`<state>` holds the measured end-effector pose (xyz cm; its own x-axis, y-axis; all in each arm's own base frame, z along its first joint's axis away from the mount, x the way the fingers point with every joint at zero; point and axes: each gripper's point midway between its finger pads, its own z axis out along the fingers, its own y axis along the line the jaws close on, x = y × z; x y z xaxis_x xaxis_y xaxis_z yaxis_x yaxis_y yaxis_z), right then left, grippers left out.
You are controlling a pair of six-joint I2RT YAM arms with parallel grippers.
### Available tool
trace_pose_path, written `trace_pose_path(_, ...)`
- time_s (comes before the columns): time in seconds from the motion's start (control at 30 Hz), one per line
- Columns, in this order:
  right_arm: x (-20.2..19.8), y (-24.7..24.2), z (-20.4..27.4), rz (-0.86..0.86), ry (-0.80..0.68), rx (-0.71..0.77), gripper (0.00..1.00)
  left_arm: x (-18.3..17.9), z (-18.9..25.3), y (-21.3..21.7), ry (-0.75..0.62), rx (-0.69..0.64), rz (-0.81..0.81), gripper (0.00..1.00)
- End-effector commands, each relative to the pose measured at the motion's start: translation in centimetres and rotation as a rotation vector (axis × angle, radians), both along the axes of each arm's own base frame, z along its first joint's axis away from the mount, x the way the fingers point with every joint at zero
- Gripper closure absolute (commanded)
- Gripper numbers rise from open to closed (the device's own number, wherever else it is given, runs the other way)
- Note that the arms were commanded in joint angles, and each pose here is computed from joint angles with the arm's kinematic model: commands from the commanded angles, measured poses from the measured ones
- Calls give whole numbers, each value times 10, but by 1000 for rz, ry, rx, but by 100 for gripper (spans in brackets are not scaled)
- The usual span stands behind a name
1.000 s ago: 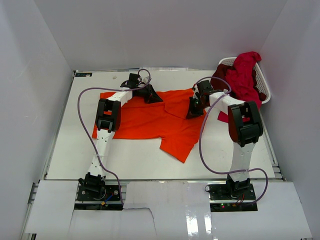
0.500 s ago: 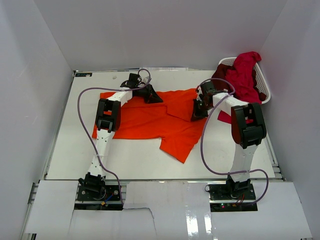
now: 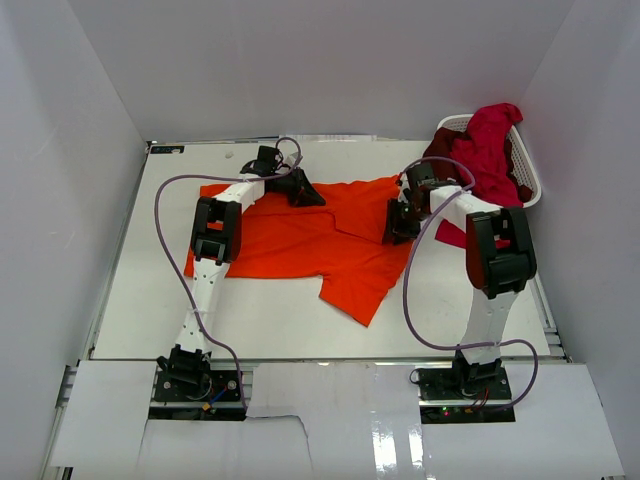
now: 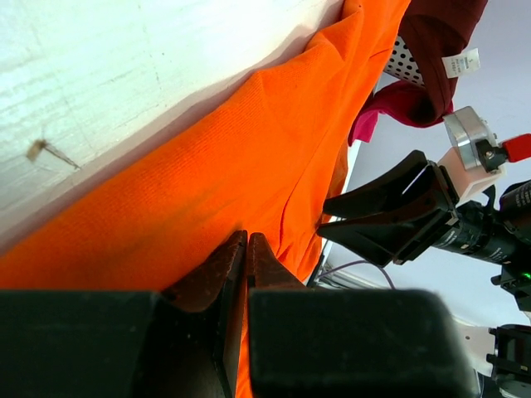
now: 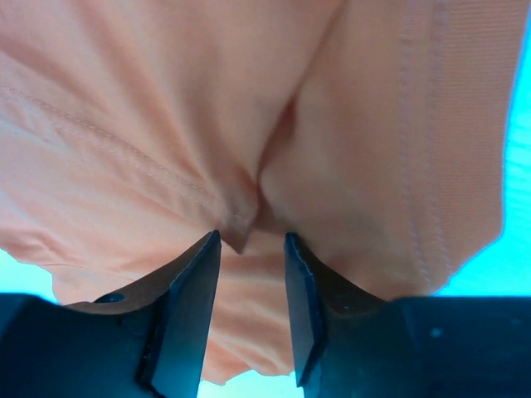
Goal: Fold and stack the t-shirts
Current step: Grap the side of the flattened tshirt closest away from the robot with both arms
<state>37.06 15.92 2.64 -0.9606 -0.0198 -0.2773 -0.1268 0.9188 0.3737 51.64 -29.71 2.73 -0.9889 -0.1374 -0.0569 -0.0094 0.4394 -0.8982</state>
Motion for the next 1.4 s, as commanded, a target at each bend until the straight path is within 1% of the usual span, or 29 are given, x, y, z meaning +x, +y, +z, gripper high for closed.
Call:
trace_pose_path(0.0,18,-13,33,-23,-95,-35,56,16,35,12,-94,35,40,83)
trace_pose_path(0.17,49,-19,66,-31,-181,-62,56,21,57,9,-129,7,41,81)
trace_pose_path(0.23,66,-18,78,-28,-223,-68,56,23,68,7,-148,-7,42,75)
trace_pose_path(0.27,71,-19,82,-30,-230,-69,56,27,84,6,-193,-24,43,73)
trace_pose_path(0.33,89,-14,93,-15,-276,-57,56,23,96,6,-190,-68,45,63)
trace_pose_path(0.37,95,-12,96,-11,-293,-53,56,29,125,5,-287,-116,50,59)
trace_pose_path(0.4,101,-8,99,10,-310,-36,56,24,116,11,-256,-126,67,53)
trace_pose_path(0.47,119,-5,102,10,-346,-31,55,26,139,16,-311,-179,104,50)
trace_pose_path(0.5,132,-2,101,15,-365,-23,55,28,144,17,-322,-188,111,50)
trace_pose_path(0.57,144,1,102,15,-372,-1,55,31,157,22,-348,-185,115,50)
trace_pose_path(0.6,151,2,90,13,-358,3,55,30,158,26,-340,-176,118,51)
trace_pose_path(0.63,156,4,89,12,-356,13,56,30,160,29,-352,-170,121,51)
trace_pose_path(0.67,167,5,100,10,-388,33,56,29,168,38,-369,-155,130,51)
trace_pose_path(0.7,172,6,89,9,-374,33,58,26,160,45,-356,-136,141,51)
trace_pose_path(0.73,176,7,88,5,-373,43,59,26,156,54,-351,-110,164,51)
trace_pose_path(0.77,183,9,94,7,-391,58,59,29,152,71,-375,-76,183,51)
trace_pose_path(0.8,185,9,86,7,-381,56,60,23,144,82,-342,-45,200,51)
trace_pose_path(0.87,189,8,83,1,-383,51,64,24,130,112,-326,6,248,55)
trace_pose_path(0.9,191,8,78,0,-379,49,69,21,123,121,-321,23,251,56)
trace_pose_path(0.97,191,6,70,-4,-366,47,75,11,101,142,-265,57,280,61)
trace_pose_path(1.0,191,6,64,-7,-355,45,79,6,93,146,-254,76,277,63)
trace_pose_path(1.03,191,5,62,-9,-350,44,81,-1,82,147,-229,91,273,66)
trace_pose_path(1.13,192,3,53,-14,-342,30,83,-5,59,177,-193,163,325,72)
trace_pose_path(1.2,193,-2,47,-26,-334,11,83,-7,49,184,-179,195,344,74)
trace_pose_path(1.37,192,-19,34,-60,-305,-15,84,-5,32,196,-147,213,369,77)
